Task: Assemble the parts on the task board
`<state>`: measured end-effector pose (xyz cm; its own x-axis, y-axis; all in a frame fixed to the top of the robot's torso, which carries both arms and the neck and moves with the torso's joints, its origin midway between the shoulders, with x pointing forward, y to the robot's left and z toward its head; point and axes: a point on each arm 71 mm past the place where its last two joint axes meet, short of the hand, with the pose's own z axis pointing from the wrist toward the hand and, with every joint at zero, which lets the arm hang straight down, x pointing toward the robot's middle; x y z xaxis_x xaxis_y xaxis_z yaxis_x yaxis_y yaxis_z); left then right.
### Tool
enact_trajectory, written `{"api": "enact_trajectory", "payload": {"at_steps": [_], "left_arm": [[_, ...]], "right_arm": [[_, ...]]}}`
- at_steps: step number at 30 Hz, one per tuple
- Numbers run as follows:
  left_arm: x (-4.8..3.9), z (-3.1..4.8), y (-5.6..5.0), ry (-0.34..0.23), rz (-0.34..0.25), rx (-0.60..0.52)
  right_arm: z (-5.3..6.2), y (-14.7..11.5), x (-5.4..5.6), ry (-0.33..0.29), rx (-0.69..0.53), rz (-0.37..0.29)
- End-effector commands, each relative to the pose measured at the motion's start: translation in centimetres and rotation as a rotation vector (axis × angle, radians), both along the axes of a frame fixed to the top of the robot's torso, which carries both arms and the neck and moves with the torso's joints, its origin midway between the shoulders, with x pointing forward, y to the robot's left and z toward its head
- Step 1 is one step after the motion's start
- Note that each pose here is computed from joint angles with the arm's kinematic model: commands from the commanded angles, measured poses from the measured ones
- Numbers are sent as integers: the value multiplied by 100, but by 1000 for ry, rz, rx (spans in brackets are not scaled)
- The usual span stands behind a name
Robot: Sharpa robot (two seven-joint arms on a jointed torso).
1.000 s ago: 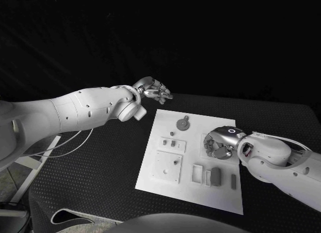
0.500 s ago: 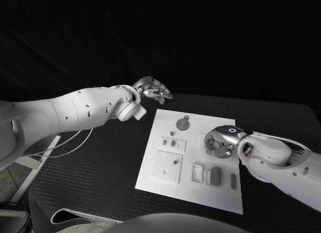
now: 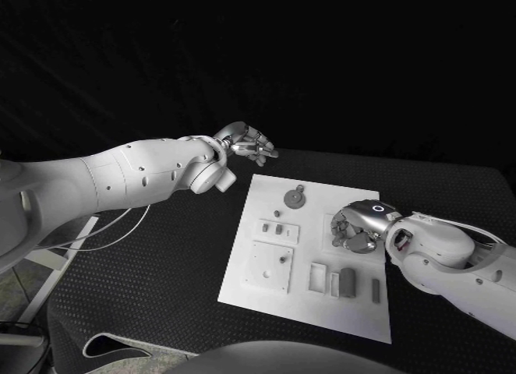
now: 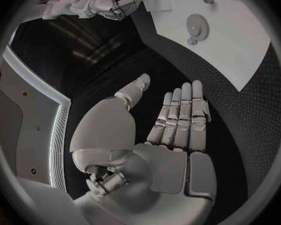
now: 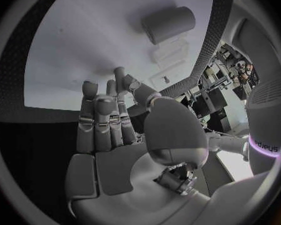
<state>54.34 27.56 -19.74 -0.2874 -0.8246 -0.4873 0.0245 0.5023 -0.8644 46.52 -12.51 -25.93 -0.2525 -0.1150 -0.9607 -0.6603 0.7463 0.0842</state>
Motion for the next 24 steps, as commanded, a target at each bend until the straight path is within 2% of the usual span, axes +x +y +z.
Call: {"api": "enact_trajectory", "payload": {"at_steps": [1,7,12,17,24], "left_arm": [[0,10,-16,-7,-17,-5],[0,10,-15,-8,-16,-5],[-1,11,-9,-9,-16,-5],[3,12,-11,-10,-18,-5],[4,12,-18,-11,-18,-6]], "right_arm": [[37,4,-13,-21,26,2],[100,17,-30,-33,42,8],[204,58,-39,-53,65,24],[285,139,-93,-62,90,51],[333,409,-240,-29,131,119]]}}
